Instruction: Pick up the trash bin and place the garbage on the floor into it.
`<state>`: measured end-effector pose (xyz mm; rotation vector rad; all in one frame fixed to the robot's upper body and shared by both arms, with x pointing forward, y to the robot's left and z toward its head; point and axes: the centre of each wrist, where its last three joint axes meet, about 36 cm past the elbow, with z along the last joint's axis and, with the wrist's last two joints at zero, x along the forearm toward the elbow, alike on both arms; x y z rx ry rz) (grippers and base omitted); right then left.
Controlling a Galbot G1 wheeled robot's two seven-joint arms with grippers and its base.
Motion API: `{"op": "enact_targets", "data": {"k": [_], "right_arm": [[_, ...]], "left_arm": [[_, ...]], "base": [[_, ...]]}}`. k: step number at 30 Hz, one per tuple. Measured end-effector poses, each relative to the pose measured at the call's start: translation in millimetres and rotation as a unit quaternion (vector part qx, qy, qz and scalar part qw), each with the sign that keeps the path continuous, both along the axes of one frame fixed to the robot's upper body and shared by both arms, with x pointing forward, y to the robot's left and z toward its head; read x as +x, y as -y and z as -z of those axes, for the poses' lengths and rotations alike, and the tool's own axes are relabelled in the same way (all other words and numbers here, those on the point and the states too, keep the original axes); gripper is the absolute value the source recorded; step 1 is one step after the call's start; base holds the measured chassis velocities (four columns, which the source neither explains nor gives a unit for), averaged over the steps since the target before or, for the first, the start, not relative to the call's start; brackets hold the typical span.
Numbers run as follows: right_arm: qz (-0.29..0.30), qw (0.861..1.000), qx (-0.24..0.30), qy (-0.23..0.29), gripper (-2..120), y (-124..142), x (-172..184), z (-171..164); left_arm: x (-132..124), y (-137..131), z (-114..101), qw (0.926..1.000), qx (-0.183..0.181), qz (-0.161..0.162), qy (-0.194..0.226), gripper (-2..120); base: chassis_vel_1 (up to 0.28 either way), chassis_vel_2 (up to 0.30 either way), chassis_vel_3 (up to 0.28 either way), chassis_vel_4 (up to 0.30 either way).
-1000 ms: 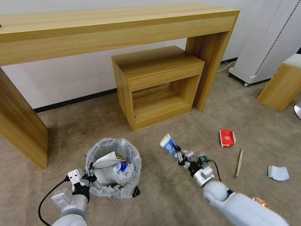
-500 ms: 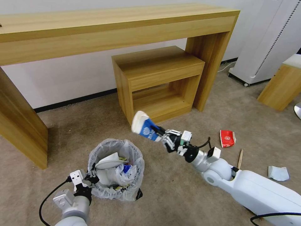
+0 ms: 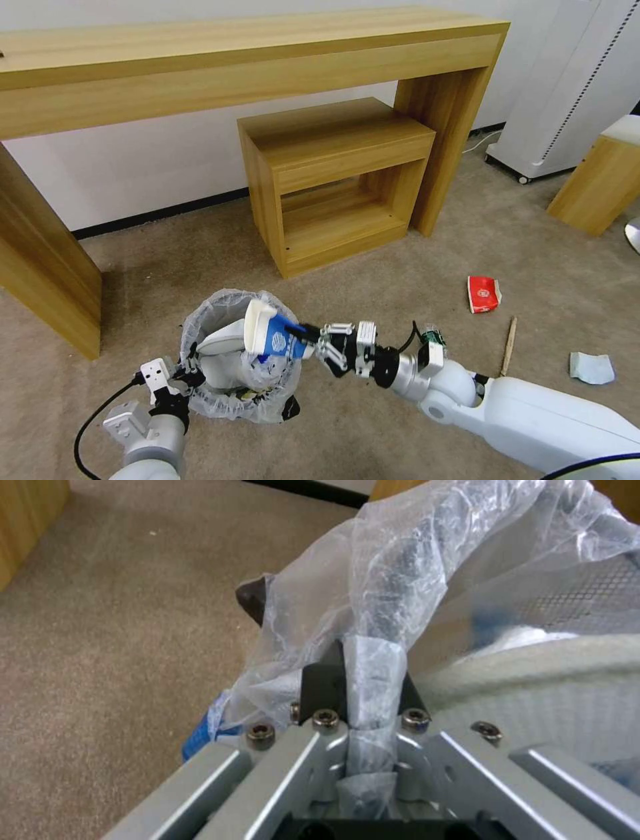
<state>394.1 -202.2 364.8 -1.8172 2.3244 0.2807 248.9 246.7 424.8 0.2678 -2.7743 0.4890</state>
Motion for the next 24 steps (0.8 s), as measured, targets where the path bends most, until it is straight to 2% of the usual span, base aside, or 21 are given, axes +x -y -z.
{"op": "enact_targets", "data": {"k": [7,10,24], "right_arm": [[-0.002,1.000,-0.018,-0.004,0,0.0,-1.2,19.5],[-0.006,1.000,-0.021,-0.005,0,-8.7,1.1,29.9],[-0.022,0.999,-0.043,-0.010,0,-24.9,7.1,48.3]], "left_arm": [[-4.6,7.3,-5.1,1.0000,-0.001,0.004,0.003,1],[-8.7,16.9,-7.4,0.9999,-0.003,0.015,0.003,1],[-15.1,25.8,-9.5,0.9996,0.004,0.027,0.000,1]], "base": [[0.000,0.000,0.000,0.000],[0.000,0.000,0.000,0.000],[0.000,0.000,0.000,0.000]]}}
